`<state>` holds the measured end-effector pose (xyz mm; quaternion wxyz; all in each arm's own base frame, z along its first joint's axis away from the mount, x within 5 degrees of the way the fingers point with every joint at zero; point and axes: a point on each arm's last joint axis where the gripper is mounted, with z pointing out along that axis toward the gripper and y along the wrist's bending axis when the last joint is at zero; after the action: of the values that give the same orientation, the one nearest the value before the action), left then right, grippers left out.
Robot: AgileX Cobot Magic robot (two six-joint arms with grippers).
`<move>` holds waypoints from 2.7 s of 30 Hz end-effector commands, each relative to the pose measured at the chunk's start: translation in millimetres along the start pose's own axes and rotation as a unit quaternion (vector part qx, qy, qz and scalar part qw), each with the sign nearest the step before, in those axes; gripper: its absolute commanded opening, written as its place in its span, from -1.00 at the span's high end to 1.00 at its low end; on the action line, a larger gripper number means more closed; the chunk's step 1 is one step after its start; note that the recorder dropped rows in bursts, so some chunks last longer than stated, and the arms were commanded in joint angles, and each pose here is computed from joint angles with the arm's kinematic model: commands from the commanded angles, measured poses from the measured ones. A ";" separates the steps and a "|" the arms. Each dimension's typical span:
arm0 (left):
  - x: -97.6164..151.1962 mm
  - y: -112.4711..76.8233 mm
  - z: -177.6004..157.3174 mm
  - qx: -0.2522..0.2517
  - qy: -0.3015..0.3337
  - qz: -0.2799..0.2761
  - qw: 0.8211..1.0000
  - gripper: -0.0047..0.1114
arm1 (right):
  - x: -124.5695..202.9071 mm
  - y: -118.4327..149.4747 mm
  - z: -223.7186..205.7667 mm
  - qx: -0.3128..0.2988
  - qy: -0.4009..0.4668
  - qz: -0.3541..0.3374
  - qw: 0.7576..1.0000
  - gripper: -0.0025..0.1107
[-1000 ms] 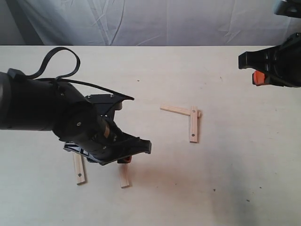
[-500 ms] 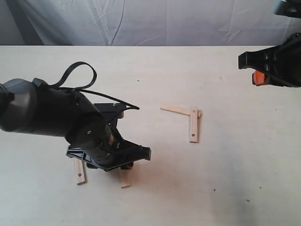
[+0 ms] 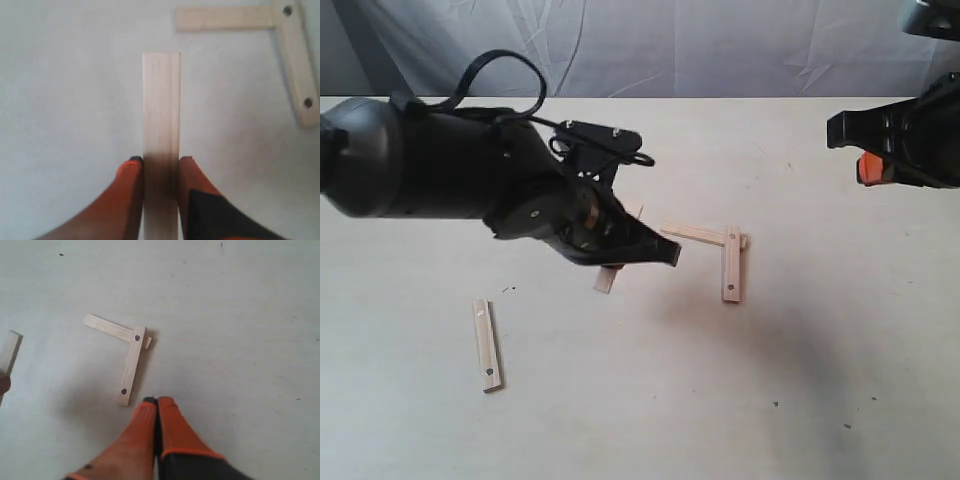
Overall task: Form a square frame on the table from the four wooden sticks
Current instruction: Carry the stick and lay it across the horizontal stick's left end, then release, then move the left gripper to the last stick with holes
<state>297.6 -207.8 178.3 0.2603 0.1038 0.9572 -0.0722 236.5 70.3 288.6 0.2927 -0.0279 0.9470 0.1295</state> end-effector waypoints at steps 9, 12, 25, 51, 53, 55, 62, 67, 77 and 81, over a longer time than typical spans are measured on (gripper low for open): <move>-35.1 -25.7 65.0 0.010 -0.029 0.053 0.998 0.92 | 0.0 1.4 -1.2 -0.013 -0.005 0.022 1.000 0.96; -34.6 -26.2 68.7 0.010 -0.026 0.051 0.998 0.92 | 0.2 1.6 -1.2 -0.014 -0.004 0.023 1.000 0.96; -32.5 -26.4 72.6 0.010 -0.023 0.058 0.998 0.92 | 0.2 1.7 -1.2 -0.015 -0.004 0.024 1.000 0.96; -24.4 -23.4 87.2 0.016 0.003 0.011 1.000 0.38 | 0.1 1.8 -1.2 -0.016 -0.005 0.024 1.000 0.96; -25.3 -23.1 85.3 0.013 0.005 0.012 1.000 0.32 | 0.1 1.8 -1.2 -0.016 -0.005 0.024 1.000 0.96; -28.6 -22.1 81.1 0.003 0.008 0.019 1.000 0.30 | 0.1 1.8 -1.2 -0.016 -0.005 0.024 1.000 0.96; -46.7 -9.4 45.4 -0.042 0.016 0.042 0.998 0.35 | 0.1 1.8 -1.2 -0.016 -0.005 0.024 1.000 0.96; -54.5 -0.3 3.7 -0.069 0.019 0.065 0.995 0.69 | 0.1 1.8 -1.2 -0.016 -0.005 0.024 1.000 0.96; -9.6 55.5 -40.6 -0.118 0.049 -0.013 0.992 0.92 | 0.8 1.8 -1.2 -0.015 -0.001 0.024 1.000 0.96; 20.4 80.8 -52.8 -0.147 0.059 -0.086 0.984 0.92 | 0.8 1.9 -1.2 -0.016 -0.001 0.024 1.000 0.96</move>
<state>289.8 -135.0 206.5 0.2108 0.0370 0.9757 0.0470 235.6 73.1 289.0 0.2858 -0.0094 0.9461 0.1519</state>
